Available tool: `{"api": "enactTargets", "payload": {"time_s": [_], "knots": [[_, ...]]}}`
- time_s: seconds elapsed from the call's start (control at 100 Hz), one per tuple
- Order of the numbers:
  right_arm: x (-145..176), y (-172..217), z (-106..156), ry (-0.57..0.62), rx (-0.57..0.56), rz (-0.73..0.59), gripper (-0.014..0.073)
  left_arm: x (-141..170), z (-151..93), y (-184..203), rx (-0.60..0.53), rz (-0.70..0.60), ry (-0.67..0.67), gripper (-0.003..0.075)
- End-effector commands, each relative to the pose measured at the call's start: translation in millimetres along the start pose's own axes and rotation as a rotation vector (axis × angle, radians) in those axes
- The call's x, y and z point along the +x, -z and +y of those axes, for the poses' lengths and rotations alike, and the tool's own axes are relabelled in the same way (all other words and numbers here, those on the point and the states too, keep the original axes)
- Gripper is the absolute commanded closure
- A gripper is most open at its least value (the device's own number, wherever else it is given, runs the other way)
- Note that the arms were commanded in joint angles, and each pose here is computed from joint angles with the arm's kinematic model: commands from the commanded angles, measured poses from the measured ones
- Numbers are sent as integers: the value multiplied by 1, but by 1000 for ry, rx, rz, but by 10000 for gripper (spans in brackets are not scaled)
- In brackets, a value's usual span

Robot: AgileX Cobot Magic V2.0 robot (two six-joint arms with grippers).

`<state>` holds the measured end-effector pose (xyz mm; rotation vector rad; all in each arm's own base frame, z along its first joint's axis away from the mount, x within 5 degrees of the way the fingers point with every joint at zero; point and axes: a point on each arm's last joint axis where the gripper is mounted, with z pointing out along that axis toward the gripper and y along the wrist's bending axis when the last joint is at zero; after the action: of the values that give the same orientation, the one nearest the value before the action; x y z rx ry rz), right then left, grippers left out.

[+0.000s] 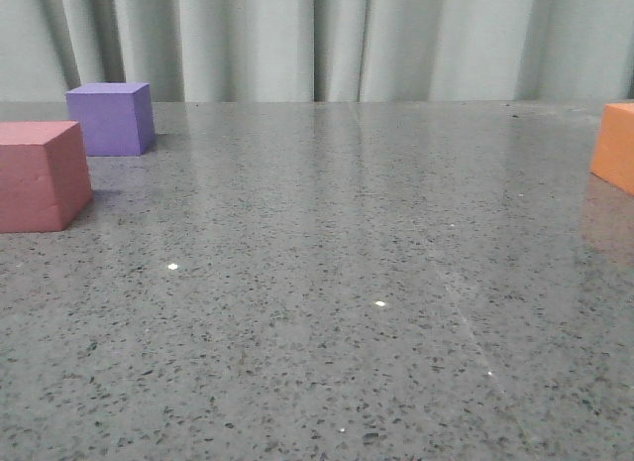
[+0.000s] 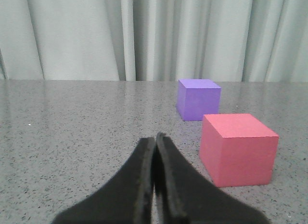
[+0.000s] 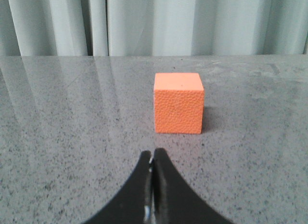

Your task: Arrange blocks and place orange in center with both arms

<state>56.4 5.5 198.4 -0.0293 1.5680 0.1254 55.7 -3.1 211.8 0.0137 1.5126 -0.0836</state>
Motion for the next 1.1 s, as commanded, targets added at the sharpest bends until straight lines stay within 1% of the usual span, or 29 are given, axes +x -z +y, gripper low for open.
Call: {"api": "enactTargets", "payload": {"time_s": [0.0, 0.12, 0.17, 0.22, 0.3, 0.33, 0.37, 0.49, 0.58, 0.7, 0.76, 0.91, 1.09], "knots": [[-20, 3, 1, 7, -11, -186, 662, 10, -1, 1, 15, -54, 8, 730], [-36, 8, 3, 7, -24, -361, 662, 10, -1, 1, 15, -54, 8, 730], [-43, 10, 3, 7, -27, -399, 662, 10, -1, 1, 15, -54, 8, 730], [-49, 11, 3, 7, -26, -397, 662, 10, -1, 1, 15, -54, 8, 730], [-63, 13, 4, 7, -20, -332, 662, 10, -1, 1, 15, -54, 8, 730], [-67, 13, 4, 7, -16, -283, 662, 10, -1, 1, 15, -54, 8, 730], [-77, 14, 5, 7, -13, -253, 662, 10, -1, 1, 15, -54, 8, 730], [-105, 9, 6, 10, -1, -109, 662, 10, -1, 1, 15, -54, 8, 730], [-128, -3, 7, 11, 9, 11, 662, 10, -1, 1, 15, -54, 8, 730], [-154, -25, 8, 10, 25, 216, 662, 10, -1, 1, 15, -54, 8, 730], [-167, -39, 9, 10, 30, 285, 662, 10, -1, 1, 15, -54, 8, 730], [-186, -73, 10, 10, 33, 337, 662, 10, -1, 1, 15, -54, 8, 730], [-184, -107, 10, 9, 30, 326, 662, 10, -1, 1, 15, -54, 8, 730]]}}
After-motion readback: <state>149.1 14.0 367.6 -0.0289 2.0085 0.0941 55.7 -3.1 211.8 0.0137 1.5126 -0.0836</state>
